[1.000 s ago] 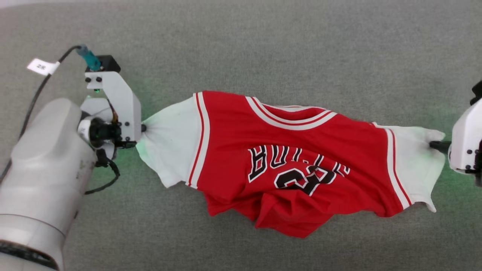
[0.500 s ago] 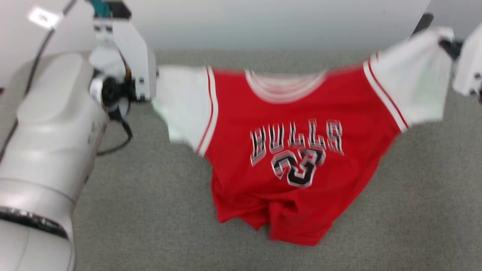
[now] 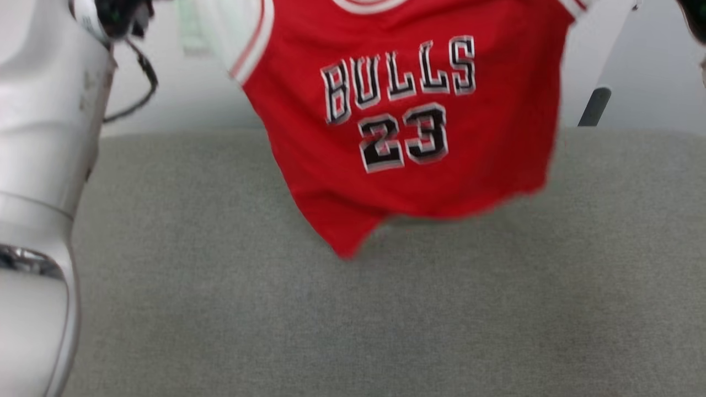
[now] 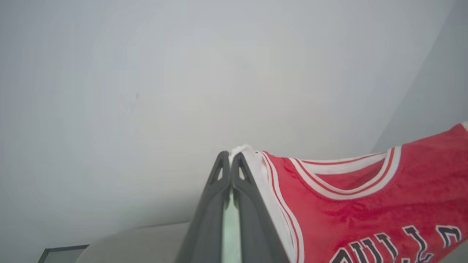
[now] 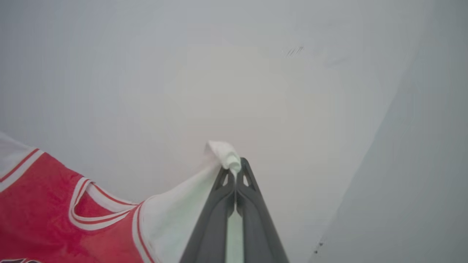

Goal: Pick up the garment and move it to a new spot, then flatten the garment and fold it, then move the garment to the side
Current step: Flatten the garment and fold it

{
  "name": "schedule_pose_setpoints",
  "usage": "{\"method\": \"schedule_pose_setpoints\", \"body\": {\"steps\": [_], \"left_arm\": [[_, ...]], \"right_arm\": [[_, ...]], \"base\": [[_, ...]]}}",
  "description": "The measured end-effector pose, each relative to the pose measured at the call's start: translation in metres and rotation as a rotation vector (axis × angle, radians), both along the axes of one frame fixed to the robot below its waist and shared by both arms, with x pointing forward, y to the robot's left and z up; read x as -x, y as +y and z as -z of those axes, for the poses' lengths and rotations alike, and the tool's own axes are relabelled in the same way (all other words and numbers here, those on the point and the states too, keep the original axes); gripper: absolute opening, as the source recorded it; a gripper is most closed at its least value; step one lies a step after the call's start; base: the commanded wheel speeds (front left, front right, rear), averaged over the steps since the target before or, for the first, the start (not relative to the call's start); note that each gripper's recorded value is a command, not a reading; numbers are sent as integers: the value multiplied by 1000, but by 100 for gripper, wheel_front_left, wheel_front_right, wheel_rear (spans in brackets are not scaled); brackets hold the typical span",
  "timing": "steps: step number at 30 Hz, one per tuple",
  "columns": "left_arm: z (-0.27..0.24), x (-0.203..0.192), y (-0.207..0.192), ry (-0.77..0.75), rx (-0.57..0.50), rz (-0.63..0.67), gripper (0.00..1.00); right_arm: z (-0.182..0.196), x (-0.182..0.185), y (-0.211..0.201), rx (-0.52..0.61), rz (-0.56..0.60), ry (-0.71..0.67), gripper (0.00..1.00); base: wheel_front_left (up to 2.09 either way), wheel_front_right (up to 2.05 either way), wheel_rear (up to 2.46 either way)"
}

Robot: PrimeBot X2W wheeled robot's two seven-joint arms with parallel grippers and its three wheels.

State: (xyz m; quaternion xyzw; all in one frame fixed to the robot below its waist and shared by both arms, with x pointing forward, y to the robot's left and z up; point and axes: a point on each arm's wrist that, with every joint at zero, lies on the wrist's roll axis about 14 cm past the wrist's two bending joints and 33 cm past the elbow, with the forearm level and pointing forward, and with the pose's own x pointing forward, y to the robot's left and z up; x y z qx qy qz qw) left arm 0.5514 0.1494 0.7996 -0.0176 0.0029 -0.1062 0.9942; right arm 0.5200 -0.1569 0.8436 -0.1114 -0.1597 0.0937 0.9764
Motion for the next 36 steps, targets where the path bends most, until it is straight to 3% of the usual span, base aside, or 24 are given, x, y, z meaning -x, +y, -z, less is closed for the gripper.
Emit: {"method": "schedule_pose_setpoints", "body": {"steps": [8,15,23,28,36], "left_arm": [[-66,25,-2,-172,24,-12,0],[-60,12,-5,-164,15,-6,0],[-79,-26,-6,-260,-15,-9,0],[-70,-66,-18,-361,-27,-2,0],[-88,-109,-48,-617,85,69,0]], "right_arm": [[-25,14,21,17,-22,-38,0],[-16,0,22,10,-26,-9,0],[-34,-36,10,24,-10,-106,0],[-21,-77,-4,64,20,-191,0],[-21,-129,-20,212,84,-371,0]], "base": [[0,0,0],[0,0,0],[0,0,0],[0,0,0],[0,0,0]]}}
